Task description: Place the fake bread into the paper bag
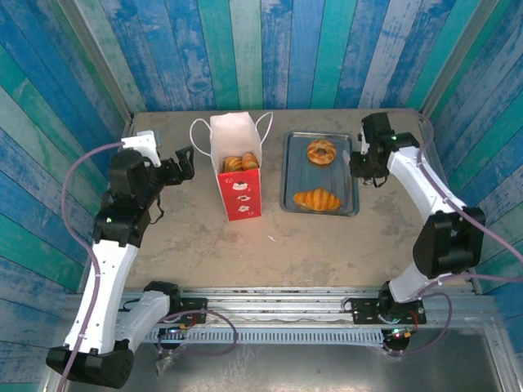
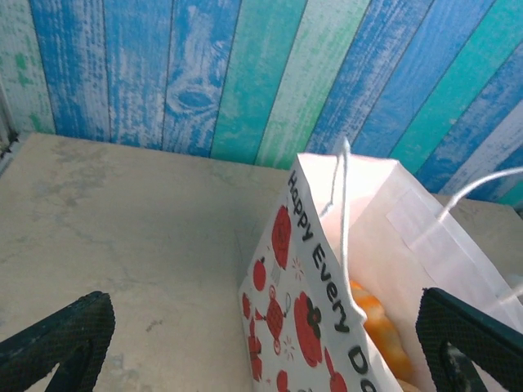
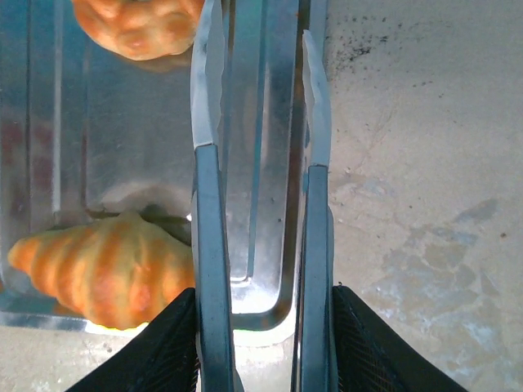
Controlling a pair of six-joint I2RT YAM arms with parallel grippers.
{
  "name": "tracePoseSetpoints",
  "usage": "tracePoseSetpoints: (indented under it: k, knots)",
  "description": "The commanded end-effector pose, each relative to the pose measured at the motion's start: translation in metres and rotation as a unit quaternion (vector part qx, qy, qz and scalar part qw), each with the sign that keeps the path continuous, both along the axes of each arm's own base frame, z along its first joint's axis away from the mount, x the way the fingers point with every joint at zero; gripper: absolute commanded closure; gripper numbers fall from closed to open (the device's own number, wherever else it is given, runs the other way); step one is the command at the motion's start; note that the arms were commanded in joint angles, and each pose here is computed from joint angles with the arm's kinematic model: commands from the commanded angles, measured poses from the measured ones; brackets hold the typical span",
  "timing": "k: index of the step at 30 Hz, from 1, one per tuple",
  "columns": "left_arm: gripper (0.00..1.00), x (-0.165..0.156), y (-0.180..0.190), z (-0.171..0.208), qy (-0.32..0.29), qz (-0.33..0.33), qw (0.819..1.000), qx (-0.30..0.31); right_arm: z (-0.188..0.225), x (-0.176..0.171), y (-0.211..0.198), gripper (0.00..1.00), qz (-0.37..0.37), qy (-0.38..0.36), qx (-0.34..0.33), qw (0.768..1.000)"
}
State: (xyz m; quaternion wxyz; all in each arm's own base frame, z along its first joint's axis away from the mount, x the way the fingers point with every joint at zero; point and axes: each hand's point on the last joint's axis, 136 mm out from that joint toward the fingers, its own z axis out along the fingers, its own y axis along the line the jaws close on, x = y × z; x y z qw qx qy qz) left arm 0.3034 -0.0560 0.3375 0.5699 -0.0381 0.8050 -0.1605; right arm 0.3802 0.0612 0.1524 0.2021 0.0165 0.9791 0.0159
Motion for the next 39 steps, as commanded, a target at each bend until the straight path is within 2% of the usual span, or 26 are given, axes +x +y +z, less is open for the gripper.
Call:
tracePoseSetpoints:
  k: [1,7,23,31,39]
  knots:
    - [0.02,-0.008,-0.016,-0.001,-0.004,-0.040,0.998,-0.048,0.015,0.025,0.009,0.57,0.015,-0.036,0.015,0.999]
    - [0.02,-0.010,-0.027,-0.009,-0.002,-0.061,0.994,-0.089,0.004,0.042,0.019,0.57,0.023,-0.025,0.033,0.999]
    - [0.03,-0.007,-0.025,-0.016,0.006,-0.054,0.995,-0.082,-0.019,0.073,0.034,0.56,0.051,0.007,0.042,0.998]
    - [0.03,-0.008,-0.024,-0.015,0.004,-0.054,0.995,-0.080,-0.029,0.073,0.036,0.55,0.076,0.044,-0.021,0.996]
    - [0.04,-0.010,-0.022,-0.014,0.003,-0.053,0.996,-0.070,-0.041,0.072,0.039,0.55,0.086,0.072,-0.054,0.992]
